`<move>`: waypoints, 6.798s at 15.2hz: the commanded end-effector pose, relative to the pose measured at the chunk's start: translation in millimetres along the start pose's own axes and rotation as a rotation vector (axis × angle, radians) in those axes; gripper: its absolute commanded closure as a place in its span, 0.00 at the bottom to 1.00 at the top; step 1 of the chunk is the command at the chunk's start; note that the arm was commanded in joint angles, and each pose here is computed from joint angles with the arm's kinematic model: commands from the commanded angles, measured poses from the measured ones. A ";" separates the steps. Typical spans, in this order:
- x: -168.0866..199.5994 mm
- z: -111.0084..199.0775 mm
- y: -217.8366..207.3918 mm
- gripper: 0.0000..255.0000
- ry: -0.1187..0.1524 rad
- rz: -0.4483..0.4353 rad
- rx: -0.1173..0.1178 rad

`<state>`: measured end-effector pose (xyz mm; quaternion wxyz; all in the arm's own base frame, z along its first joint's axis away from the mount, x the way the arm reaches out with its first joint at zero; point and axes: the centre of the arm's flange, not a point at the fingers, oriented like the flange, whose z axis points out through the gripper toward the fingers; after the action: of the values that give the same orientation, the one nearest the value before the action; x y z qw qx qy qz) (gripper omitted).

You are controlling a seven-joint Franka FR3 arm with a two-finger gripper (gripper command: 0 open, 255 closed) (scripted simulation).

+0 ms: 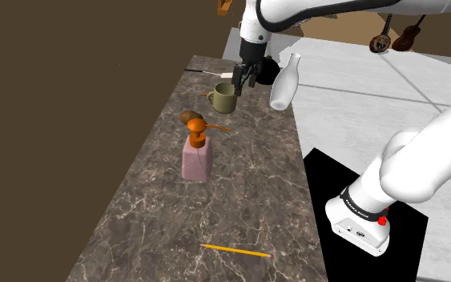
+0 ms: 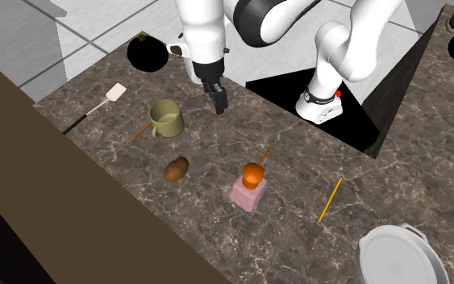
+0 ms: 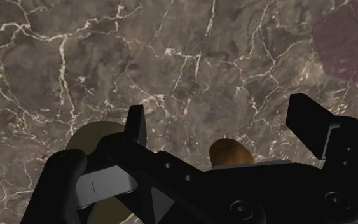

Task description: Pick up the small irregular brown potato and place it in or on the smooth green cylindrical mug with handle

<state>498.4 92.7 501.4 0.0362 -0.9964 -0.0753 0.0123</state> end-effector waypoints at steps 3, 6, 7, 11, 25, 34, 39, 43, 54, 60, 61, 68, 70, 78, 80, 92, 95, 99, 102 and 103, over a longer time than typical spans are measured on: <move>47.0 30.9 -14.9 0.00 -0.017 -0.008 -0.006; 80.5 52.1 -26.8 0.00 -0.029 -0.014 -0.010; 91.5 59.3 -30.8 0.00 -0.034 -0.016 -0.012; 135.5 88.4 -46.9 0.00 -0.050 -0.024 -0.018; 203.0 174.6 -72.4 0.00 -0.077 -0.037 -0.029; 202.8 177.5 -72.4 1.00 -0.077 -0.037 -0.029; 202.8 177.5 -72.4 1.00 -0.077 -0.037 -0.029; 202.8 177.6 -72.4 1.00 -0.077 -0.037 -0.029; 201.7 119.7 -76.7 1.00 -0.077 -0.037 -0.029; 201.1 88.1 -79.0 1.00 -0.077 -0.037 -0.029; 201.0 82.8 -79.4 1.00 -0.077 -0.037 -0.029; 200.3 46.0 -82.1 1.00 -0.077 -0.037 -0.029; 200.1 35.5 -82.9 1.00 -0.077 -0.037 -0.029; 196.9 4.4 -58.9 1.00 -0.077 -0.037 -0.029; 194.2 2.3 -32.7 1.00 -0.077 -0.037 -0.029; 180.8 1.9 101.9 1.00 -0.077 -0.037 -0.029; 181.1 17.7 103.0 1.00 -0.077 -0.037 -0.029; 181.5 38.8 104.6 1.00 -0.077 -0.037 -0.029; 181.8 54.6 105.8 1.00 -0.077 -0.037 -0.029; 181.9 59.9 106.2 1.00 -0.077 -0.037 -0.029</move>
<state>691.6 19.9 435.6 0.0192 -0.9941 -0.0951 0.0494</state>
